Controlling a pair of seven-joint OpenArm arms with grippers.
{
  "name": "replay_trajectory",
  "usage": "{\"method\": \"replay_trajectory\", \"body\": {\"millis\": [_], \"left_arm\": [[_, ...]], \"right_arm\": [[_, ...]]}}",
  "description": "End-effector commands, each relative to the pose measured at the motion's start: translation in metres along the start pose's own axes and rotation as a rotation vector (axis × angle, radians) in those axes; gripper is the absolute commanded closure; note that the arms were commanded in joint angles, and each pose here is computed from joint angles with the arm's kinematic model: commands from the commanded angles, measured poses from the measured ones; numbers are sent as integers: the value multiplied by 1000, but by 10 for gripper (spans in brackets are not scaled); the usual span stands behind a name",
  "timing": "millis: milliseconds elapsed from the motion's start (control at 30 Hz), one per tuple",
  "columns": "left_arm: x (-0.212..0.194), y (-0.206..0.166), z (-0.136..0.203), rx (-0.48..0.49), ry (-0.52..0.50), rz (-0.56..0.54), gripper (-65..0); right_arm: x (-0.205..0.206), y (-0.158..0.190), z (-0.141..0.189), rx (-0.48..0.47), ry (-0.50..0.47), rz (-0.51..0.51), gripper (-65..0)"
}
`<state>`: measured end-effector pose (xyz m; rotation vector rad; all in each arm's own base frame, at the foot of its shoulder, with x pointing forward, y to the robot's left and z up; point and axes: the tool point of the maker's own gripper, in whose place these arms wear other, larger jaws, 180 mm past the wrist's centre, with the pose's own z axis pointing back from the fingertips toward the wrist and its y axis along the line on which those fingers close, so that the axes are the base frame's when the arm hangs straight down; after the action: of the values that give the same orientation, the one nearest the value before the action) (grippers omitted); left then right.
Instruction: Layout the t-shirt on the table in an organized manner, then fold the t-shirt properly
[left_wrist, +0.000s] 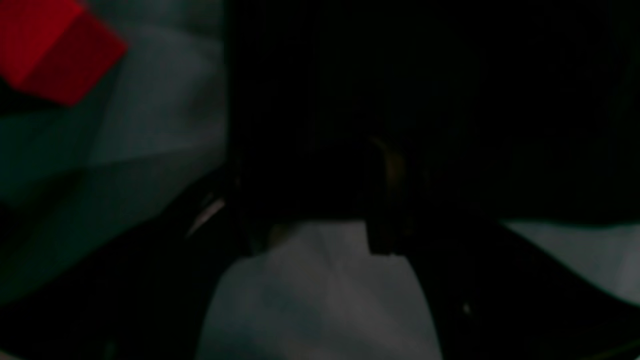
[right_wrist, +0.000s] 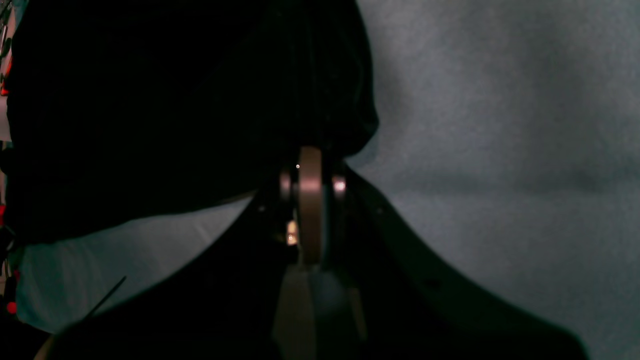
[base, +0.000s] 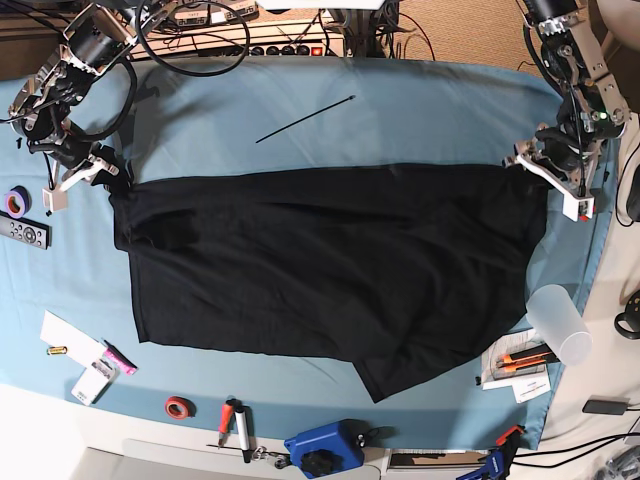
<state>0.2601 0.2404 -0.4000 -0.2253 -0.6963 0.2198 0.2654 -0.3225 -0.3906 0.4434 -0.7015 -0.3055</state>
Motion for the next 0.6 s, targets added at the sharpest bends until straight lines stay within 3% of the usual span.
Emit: {"method": "replay_trajectory", "body": {"millis": [0,100,167,233,567], "left_arm": [[-8,1,0,-7,35,13,-314],[-4,-10,0,-66,12,54,-263],[-2,-16,0,-98,9,70,-152],[-5,-20,0,-116,46,73,0],[-4,-34,12,-148,104,29,0]], "right_arm": [[6,-6,7,-30,10,22,0],[3,-3,7,-10,27,18,0],[12,4,11,41,-19,7,0],[23,8,18,77,-62,6,0],[35,-6,51,82,-96,29,0]]}}
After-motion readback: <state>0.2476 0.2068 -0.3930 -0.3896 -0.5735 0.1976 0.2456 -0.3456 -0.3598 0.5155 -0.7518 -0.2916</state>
